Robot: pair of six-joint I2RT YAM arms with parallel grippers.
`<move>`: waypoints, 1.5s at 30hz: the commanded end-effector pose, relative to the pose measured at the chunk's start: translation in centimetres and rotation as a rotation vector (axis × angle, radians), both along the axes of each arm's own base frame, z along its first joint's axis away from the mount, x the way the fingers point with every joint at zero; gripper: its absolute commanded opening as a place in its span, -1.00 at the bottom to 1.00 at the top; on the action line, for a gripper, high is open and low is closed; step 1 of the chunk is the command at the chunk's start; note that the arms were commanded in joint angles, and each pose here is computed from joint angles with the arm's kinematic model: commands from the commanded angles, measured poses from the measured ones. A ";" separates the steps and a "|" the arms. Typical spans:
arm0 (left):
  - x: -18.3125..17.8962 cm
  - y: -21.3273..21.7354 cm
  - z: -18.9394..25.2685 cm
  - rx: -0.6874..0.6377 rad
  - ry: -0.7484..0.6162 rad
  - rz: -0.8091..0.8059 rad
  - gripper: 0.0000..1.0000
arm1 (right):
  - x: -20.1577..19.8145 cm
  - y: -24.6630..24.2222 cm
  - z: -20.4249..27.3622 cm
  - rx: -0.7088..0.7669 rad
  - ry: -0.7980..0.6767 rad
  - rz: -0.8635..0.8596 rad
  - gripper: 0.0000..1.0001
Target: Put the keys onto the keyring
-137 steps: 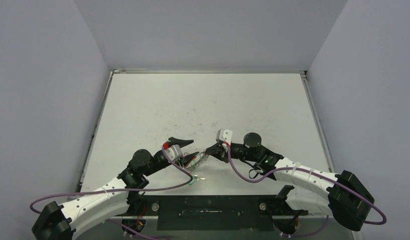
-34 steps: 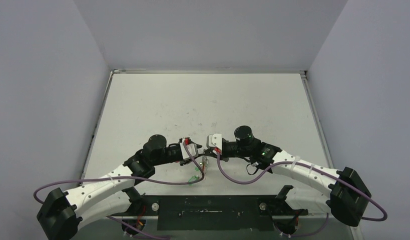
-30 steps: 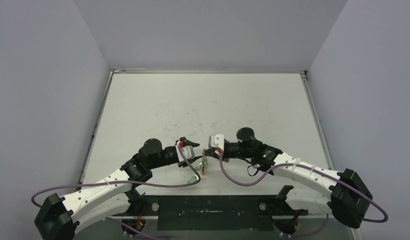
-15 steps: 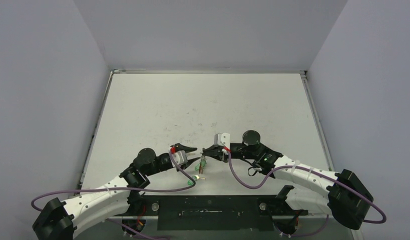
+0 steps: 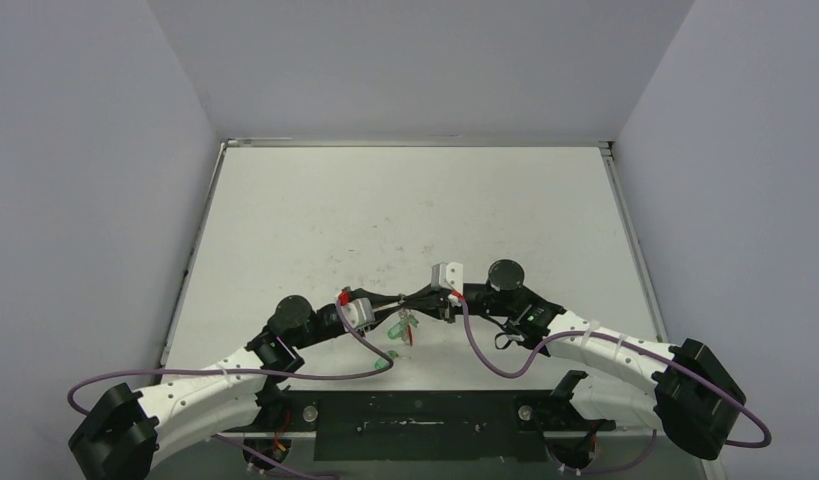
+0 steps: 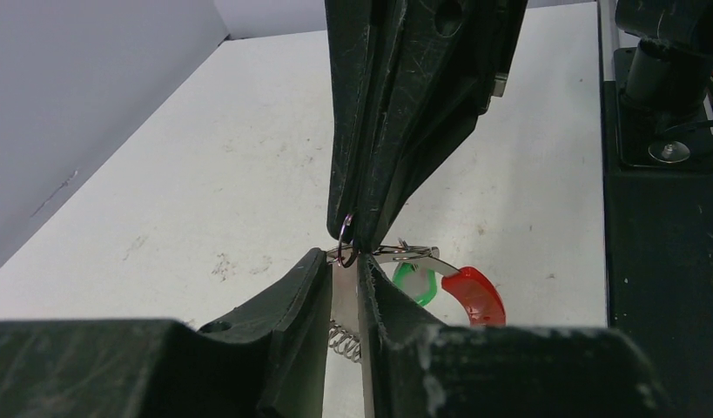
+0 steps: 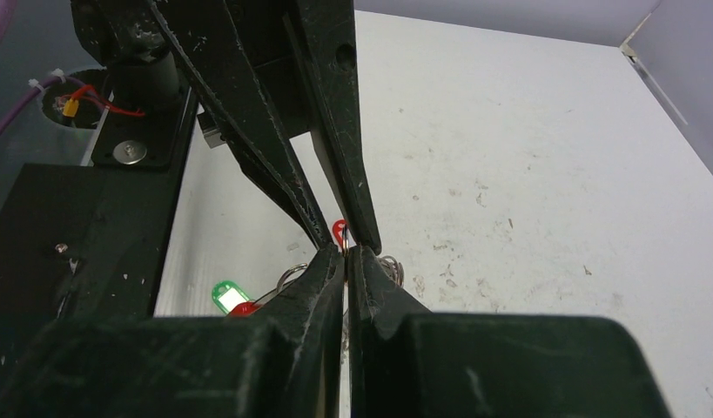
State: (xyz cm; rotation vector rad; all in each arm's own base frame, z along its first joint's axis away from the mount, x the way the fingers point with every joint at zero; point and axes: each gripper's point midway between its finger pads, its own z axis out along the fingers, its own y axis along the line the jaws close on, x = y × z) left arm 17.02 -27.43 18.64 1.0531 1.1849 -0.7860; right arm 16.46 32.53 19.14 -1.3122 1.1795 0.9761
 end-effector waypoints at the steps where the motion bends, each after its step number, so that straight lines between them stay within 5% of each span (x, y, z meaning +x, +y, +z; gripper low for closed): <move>1: -0.4 -0.5 2.9 -0.078 -0.059 -0.031 -0.68 | -0.4 0.3 2.2 0.068 -0.061 0.042 -1.00; 6: -0.5 -0.6 2.9 -0.065 -0.063 -0.042 -0.69 | -0.5 0.4 1.9 0.054 -0.057 0.050 -1.00; 10: -0.7 -0.8 2.9 -0.054 -0.065 -0.060 -1.00 | -0.4 0.4 1.6 0.038 -0.054 0.050 -1.00; 20: -0.5 -0.9 2.7 -0.035 -0.043 -0.056 -1.00 | 0.3 -0.1 0.7 -0.007 -0.051 0.000 -0.96; 30: 0.2 -0.4 2.0 -0.001 -0.014 -0.005 -1.00 | 0.5 -1.0 1.3 -0.015 -0.104 -0.037 0.40; 35: 0.3 -0.3 1.8 0.007 -0.014 0.006 -1.00 | 1.1 -1.8 2.4 -0.018 -0.144 -0.086 0.92; 45: 1.5 0.6 3.6 -0.037 0.006 0.094 -1.00 | 5.7 -4.4 5.4 0.084 0.021 -0.456 1.00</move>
